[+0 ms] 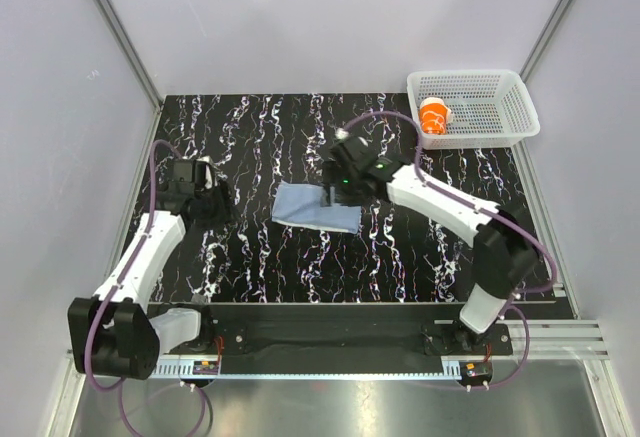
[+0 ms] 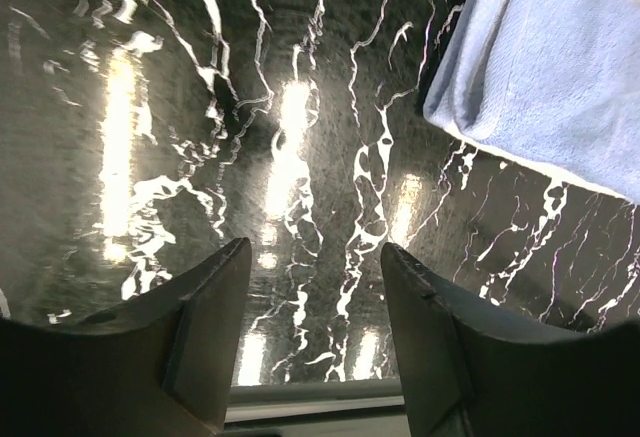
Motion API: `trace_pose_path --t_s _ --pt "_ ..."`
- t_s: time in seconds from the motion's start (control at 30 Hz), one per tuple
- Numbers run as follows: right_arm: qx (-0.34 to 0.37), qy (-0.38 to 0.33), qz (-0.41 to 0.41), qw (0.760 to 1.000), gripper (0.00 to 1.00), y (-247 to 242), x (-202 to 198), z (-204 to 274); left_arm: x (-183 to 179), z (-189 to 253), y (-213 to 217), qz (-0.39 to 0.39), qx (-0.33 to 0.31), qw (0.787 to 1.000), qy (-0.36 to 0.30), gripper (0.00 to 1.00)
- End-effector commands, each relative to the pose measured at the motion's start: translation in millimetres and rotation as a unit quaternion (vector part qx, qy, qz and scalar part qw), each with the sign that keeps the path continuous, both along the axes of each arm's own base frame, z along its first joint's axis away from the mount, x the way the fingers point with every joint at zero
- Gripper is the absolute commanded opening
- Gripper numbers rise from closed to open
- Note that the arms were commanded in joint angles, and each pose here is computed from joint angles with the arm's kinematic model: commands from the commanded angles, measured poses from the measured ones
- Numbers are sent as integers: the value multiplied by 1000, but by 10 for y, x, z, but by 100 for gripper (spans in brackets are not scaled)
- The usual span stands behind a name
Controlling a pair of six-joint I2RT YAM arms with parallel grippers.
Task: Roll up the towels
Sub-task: Fold the towel
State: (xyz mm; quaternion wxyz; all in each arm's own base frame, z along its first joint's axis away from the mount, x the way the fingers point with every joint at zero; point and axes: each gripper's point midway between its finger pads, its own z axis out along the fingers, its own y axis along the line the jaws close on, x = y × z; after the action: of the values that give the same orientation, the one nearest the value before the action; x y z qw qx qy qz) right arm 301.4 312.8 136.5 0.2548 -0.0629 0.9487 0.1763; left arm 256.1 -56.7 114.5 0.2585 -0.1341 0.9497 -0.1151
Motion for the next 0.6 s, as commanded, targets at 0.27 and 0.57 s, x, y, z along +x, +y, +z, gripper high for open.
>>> trace_pose_path --t_s 0.27,0.57 --pt "18 65 -75 995 72 -593 -15 -654 415 -163 -782 -35 -43 998 12 62" --pt "12 87 -86 992 65 -625 91 -972 853 -273 -1004 -40 -25 999 23 61"
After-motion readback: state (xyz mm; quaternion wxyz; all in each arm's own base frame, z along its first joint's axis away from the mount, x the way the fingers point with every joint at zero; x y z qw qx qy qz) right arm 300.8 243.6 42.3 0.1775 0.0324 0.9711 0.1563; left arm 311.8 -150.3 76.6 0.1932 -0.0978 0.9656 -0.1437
